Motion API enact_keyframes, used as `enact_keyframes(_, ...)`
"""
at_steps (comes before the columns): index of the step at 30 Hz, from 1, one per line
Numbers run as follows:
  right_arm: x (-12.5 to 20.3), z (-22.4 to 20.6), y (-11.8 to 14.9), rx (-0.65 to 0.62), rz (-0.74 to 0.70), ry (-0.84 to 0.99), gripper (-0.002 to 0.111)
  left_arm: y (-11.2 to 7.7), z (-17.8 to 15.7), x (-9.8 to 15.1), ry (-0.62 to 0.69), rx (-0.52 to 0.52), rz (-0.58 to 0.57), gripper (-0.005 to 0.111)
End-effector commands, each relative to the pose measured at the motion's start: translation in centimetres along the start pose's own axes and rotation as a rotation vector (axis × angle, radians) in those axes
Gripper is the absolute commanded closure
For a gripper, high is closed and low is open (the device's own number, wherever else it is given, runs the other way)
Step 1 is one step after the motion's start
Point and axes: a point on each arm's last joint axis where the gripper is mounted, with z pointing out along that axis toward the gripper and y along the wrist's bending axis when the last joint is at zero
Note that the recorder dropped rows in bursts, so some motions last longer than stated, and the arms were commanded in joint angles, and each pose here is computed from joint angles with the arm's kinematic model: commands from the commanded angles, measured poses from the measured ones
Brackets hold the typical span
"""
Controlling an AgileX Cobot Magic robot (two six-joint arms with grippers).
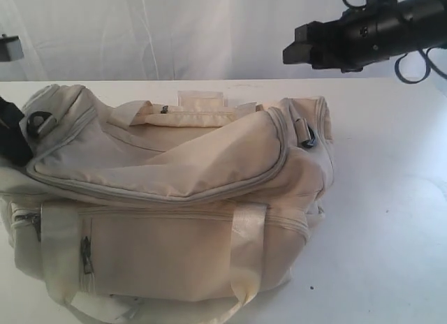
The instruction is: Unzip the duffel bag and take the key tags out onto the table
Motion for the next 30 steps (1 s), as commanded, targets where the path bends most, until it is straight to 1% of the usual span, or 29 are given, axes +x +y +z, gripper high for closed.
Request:
enact_keyframes(1, -1.0, -3.3, 2.2, -0.028, -0.029, -0.002, 0.05, -0.6, -3.6, -1.6, -0.108, -0.035, 0.017, 0.058)
enact_keyframes(3, -1.0, -4.3, 3.2, -0.069, -0.048, 0.019, 0.05, -0.8, -5.1, -2.2, -0.158, -0.057, 0.02, 0.058)
enact_keyframes(5, -0.7, -5.2, 4.0, -0.11, -0.055, 0.066, 0.05, -1.4, -6.1, -2.9, -0.216, -0.042, 0.01, 0.058)
enact_keyframes(6, -0.4, -5.5, 4.4, -0.133, -0.066, 0.096, 0.05, -1.9, -6.6, -3.4, -0.265, 0.001, 0.017, 0.058)
enact_keyframes(9, 0.3, -6.2, 5.1, -0.18, -0.07, 0.181, 0.053, -4.0, -6.9, -4.9, -0.39, 0.198, 0.153, 0.059)
enact_keyframes(11, 0.8, -6.4, 5.2, -0.185, -0.023, 0.242, 0.057, -4.7, -6.3, -5.9, -0.411, 0.27, 0.183, 0.059)
enact_keyframes(14, 1.4, -6.7, 5.4, -0.203, -0.006, 0.323, 0.064, -5.3, -3.9, -7.8, -0.369, 0.335, 0.214, 0.059)
enact_keyframes(15, 1.9, -6.8, 5.3, -0.202, -0.002, 0.377, 0.072, -5.7, -1.8, -9.4, -0.32, 0.393, 0.233, 0.059)
enact_keyframes(16, 2.1, -6.9, 5.2, -0.192, 0.001, 0.398, 0.077, -5.8, -0.6, -10.2, -0.304, 0.431, 0.236, 0.059)
enact_keyframes(17, 2.4, -7.0, 4.9, -0.155, 0.002, 0.435, 0.091, -6.4, 1.5, -12.2, -0.309, 0.507, 0.269, 0.059)
enact_keyframes(18, 2.6, -7.0, 4.8, -0.137, 0.003, 0.451, 0.098, -6.7, 2.2, -13.0, -0.315, 0.534, 0.278, 0.059)
enact_keyframes(19, 2.9, -7.0, 4.6, -0.12, 0.014, 0.472, 0.108, -7.2, 4.1, -14.9, -0.335, 0.565, 0.301, 0.058)
enact_keyframes(20, 3.1, -6.9, 4.6, -0.119, 0.017, 0.479, 0.108, -7.4, 4.8, -15.6, -0.344, 0.563, 0.305, 0.058)
enact_keyframes(22, 3.8, -7.1, 4.6, -0.119, 0.026, 0.489, 0.108, -7.9, 7.0, -18.0, -0.39, 0.539, 0.32, 0.052)
enact_keyframes(23, 4.4, -7.1, 4.6, -0.114, 0.035, 0.492, 0.108, -7.7, 8.4, -19.3, -0.427, 0.519, 0.321, 0.044)
enact_keyframes(24, 4.7, -7.2, 4.6, -0.108, 0.039, 0.49, 0.108, -7.7, 9.4, -20.1, -0.442, 0.515, 0.322, 0.04)
enact_keyframes(28, 5.5, -7.3, 4.5, -0.087, 0.05, 0.472, 0.108, -6.7, 12.8, -22.3, -0.462, 0.545, 0.252, 0.04)
enact_keyframes(30, 5.8, -7.3, 4.5, -0.085, 0.055, 0.476, 0.108, -6.6, 14.3, -22.9, -0.468, 0.586, 0.226, 0.04)
